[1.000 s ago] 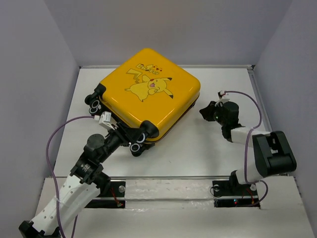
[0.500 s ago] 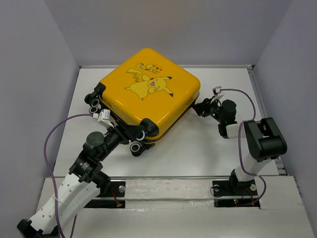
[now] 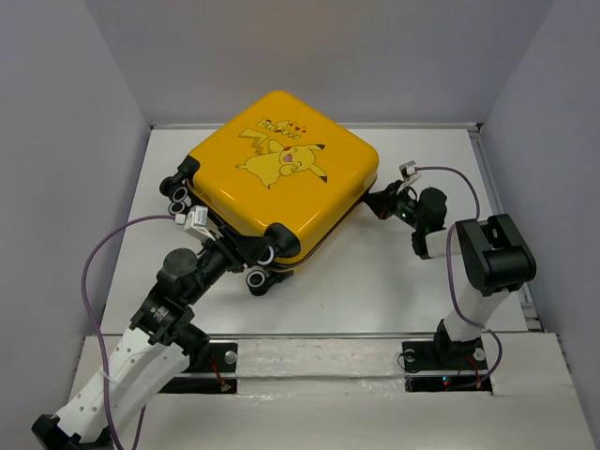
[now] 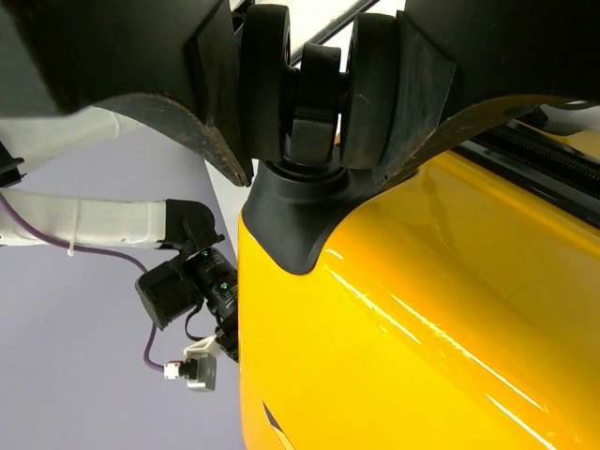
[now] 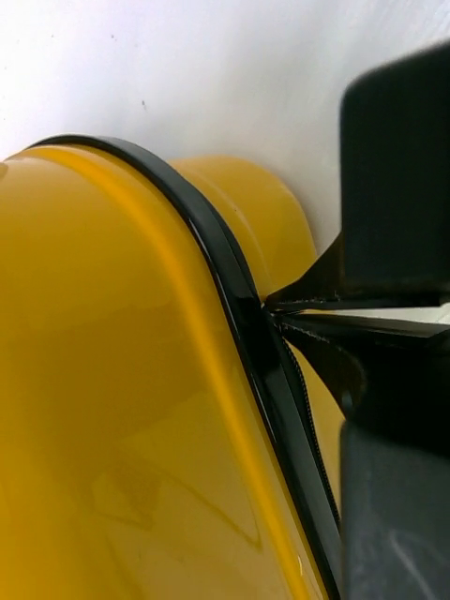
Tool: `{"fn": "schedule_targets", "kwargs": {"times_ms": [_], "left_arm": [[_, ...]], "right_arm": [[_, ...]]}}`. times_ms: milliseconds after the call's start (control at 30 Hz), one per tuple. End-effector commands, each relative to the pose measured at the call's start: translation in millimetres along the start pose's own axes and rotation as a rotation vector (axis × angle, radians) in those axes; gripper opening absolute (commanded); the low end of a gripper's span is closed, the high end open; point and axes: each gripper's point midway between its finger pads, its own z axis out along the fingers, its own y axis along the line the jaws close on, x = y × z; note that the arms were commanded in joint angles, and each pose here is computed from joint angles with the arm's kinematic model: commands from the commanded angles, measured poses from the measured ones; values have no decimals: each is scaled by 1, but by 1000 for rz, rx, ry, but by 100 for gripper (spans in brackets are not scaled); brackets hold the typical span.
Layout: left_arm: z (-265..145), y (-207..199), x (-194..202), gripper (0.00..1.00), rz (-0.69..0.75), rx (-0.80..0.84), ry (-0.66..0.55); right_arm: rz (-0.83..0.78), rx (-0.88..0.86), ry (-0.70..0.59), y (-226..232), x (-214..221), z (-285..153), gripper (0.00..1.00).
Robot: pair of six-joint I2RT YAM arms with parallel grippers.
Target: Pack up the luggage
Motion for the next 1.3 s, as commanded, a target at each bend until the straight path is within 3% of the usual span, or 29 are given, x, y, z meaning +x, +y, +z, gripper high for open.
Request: {"fn": "schedule_targets", "kwargs": {"times_ms": [0, 133, 233, 267, 400, 500, 633, 667, 833, 967, 1267], "left_arm": [[-4, -37, -32, 6, -17, 100, -104], [0, -43, -33, 6, -27, 133, -106], [8, -53, -34, 6, -40, 181, -102], [13, -54, -33, 6, -48, 185, -92], [27, -69, -37, 6, -49, 228, -78], [39, -83, -40, 6, -39, 257, -69], [45, -104, -55, 6, -33, 294, -95], [47, -107, -57, 6, -31, 300, -95], [49, -123, -64, 6, -38, 325, -95], [54, -121, -52, 6, -68, 315, -64], [81, -150, 18, 6, -100, 351, 68]], "right_arm": [[-74, -71, -177, 18, -50, 5, 7], [-15, -70, -183, 32, -43, -7, 7], [14, -66, -146, 65, -15, -17, 7], [37, -96, -75, 93, 16, -20, 7], [66, -91, 6, 144, 62, -24, 7], [112, -200, 120, 230, 118, -40, 7], [122, -281, 200, 305, 159, -44, 7], [148, -348, 179, 345, 157, -44, 7], [314, -540, 25, 412, 133, -47, 7], [415, -502, -65, 410, 122, -42, 7], [490, -202, -88, 317, 115, -79, 7]]}}
